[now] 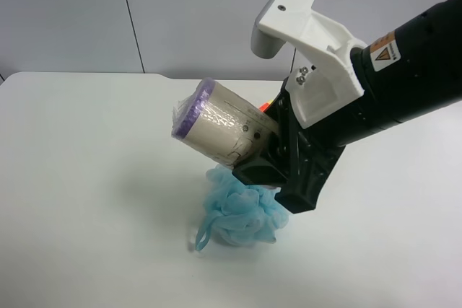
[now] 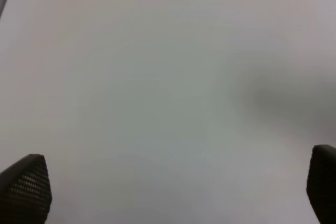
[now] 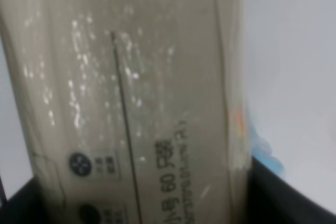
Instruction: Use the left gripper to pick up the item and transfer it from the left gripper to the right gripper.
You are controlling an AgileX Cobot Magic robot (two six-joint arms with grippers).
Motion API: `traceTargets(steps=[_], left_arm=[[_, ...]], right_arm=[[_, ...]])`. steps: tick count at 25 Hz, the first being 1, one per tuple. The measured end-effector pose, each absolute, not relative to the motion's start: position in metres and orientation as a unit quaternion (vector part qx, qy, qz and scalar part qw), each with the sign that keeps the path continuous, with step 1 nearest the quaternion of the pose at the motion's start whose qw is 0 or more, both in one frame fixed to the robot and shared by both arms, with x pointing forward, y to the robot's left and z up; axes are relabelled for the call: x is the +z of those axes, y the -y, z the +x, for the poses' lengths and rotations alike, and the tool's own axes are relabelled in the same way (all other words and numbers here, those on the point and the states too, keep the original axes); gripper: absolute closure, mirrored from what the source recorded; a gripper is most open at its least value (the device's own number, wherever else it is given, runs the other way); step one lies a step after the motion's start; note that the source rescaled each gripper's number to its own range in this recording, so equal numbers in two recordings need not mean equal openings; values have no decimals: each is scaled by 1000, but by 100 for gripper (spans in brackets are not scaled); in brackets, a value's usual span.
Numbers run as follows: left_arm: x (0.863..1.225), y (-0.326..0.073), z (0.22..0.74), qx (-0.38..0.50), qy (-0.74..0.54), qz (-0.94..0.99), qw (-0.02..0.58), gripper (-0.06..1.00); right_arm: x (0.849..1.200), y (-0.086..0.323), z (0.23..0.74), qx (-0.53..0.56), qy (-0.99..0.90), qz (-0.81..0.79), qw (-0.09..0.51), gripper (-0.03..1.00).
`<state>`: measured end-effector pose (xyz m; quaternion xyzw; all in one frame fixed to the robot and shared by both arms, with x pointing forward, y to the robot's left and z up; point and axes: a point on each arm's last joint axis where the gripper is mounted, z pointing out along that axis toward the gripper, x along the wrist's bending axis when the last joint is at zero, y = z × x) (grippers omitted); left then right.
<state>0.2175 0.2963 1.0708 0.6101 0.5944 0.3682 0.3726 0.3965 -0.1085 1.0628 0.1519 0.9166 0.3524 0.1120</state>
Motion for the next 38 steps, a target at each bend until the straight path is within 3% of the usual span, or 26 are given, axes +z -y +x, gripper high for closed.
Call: traceTargets(steps=[21, 31, 38], left_arm=[[1055, -298, 232, 361, -615, 586, 386, -5], [1055, -298, 232, 361, -615, 586, 386, -5], [1055, -298, 232, 361, -615, 586, 386, -5]], right_arm=[[1063, 109, 396, 353, -916, 154, 111, 96], [1062, 109, 396, 359, -895, 257, 67, 96], [1093, 112, 398, 320, -901, 285, 62, 97]])
